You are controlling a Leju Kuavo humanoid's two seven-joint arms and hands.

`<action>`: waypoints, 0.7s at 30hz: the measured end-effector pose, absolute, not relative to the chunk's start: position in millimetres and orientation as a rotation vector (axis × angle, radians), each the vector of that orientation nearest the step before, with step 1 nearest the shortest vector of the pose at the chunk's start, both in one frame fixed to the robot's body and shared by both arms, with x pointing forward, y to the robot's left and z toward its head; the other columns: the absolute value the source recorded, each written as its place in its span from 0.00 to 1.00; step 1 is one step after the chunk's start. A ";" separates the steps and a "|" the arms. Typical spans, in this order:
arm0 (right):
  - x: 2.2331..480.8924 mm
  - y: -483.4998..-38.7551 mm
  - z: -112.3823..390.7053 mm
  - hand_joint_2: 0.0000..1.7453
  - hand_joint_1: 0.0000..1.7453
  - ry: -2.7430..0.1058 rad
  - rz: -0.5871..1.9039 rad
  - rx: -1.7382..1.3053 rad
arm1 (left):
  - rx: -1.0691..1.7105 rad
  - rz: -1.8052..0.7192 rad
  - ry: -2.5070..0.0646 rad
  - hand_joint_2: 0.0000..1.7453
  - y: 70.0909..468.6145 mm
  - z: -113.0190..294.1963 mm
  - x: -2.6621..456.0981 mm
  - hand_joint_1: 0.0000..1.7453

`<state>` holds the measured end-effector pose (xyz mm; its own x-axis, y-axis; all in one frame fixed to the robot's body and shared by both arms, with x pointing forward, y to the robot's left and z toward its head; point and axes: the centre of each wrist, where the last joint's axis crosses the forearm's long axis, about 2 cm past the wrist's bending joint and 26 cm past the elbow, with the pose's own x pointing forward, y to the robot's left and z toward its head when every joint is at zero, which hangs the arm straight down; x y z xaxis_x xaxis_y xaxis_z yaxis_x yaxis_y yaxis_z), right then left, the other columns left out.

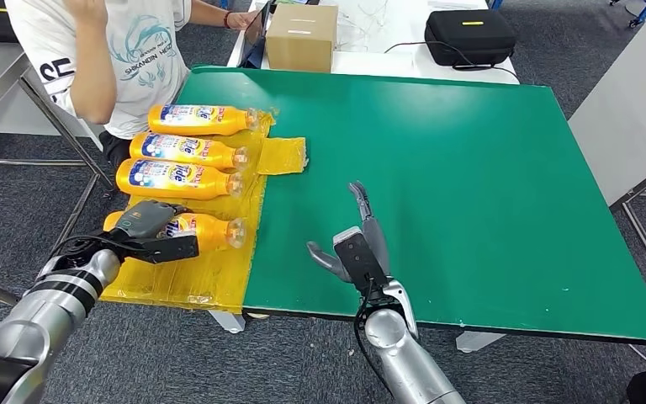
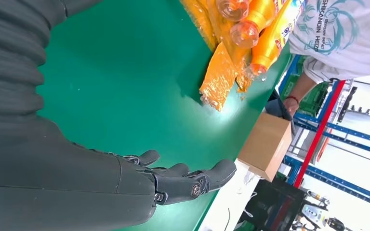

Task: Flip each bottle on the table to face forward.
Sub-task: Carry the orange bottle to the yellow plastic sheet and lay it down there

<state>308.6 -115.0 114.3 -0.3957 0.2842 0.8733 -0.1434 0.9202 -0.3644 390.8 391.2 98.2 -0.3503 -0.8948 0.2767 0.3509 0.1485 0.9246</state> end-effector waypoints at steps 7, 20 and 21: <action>310.9 -114.6 116.6 1.00 0.00 -1.930 0.466 -0.094 | 0.666 -1.542 -1.238 1.00 398.3 103.2 394.7 1.00; 314.4 -108.7 119.1 1.00 0.00 -1.933 0.500 -0.074 | 0.779 -1.568 -1.022 1.00 391.4 113.7 408.4 0.00; 314.6 -108.4 119.0 1.00 0.00 -1.933 0.502 -0.075 | 0.788 -1.573 -1.016 1.00 388.2 113.9 409.4 0.00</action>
<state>314.6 -108.4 119.0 -0.4124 0.2799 0.8669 -0.1773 0.9088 -0.3778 409.4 388.2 113.9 -0.2274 -0.9737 0.0137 0.4130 -0.0836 0.9069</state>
